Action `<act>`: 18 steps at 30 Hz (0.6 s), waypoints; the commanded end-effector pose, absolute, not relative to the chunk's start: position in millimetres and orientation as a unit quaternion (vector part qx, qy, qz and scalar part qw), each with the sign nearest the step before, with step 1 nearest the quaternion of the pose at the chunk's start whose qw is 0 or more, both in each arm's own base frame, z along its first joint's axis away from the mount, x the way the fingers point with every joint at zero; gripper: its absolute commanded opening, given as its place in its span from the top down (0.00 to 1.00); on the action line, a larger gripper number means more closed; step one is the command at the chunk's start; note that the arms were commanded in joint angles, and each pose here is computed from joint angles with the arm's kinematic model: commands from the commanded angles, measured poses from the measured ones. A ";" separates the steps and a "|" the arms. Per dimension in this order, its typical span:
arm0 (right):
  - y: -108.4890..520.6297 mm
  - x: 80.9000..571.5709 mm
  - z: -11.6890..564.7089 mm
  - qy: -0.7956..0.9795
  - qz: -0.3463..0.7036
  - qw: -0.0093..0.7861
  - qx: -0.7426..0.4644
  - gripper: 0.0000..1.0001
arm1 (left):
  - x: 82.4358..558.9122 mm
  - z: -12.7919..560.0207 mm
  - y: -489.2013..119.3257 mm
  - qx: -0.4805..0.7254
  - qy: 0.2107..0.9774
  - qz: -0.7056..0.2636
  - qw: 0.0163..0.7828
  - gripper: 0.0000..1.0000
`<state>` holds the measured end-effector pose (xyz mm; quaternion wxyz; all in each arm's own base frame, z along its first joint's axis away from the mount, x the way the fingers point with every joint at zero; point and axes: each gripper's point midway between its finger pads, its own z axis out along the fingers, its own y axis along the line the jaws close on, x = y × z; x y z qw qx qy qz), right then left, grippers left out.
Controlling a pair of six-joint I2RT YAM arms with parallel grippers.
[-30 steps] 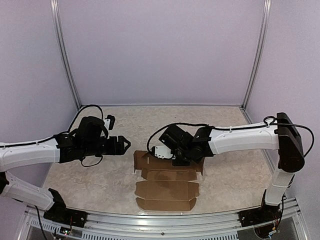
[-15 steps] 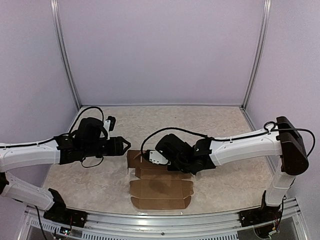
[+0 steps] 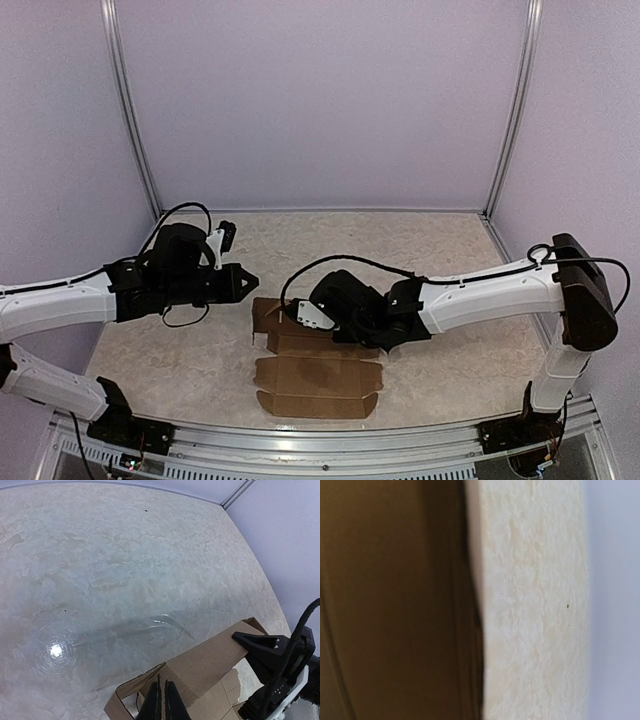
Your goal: Fold the paper box
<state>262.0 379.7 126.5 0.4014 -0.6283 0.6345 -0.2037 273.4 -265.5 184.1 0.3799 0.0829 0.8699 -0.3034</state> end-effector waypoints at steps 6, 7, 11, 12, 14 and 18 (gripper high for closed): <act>385.3 254.8 145.6 0.634 -0.200 0.435 -0.608 1.00 | 270.2 173.6 -282.1 0.110 0.893 -0.277 0.338 1.00; 384.7 254.8 146.7 0.633 -0.201 0.436 -0.607 1.00 | 268.7 171.9 -283.1 0.112 0.895 -0.275 0.333 1.00; 383.0 256.0 152.9 0.636 -0.203 0.439 -0.601 1.00 | 268.1 170.5 -282.6 0.114 0.900 -0.258 0.333 1.00; 383.1 256.5 155.1 0.639 -0.202 0.441 -0.597 1.00 | 266.9 170.7 -283.1 0.116 0.900 -0.256 0.332 1.00; 384.0 255.9 158.0 0.642 -0.198 0.442 -0.594 1.00 | 264.4 171.9 -284.0 0.118 0.901 -0.253 0.331 1.00; 386.5 256.3 164.1 0.652 -0.192 0.437 -0.589 1.00 | 257.8 177.1 -291.0 0.127 0.901 -0.250 0.331 1.00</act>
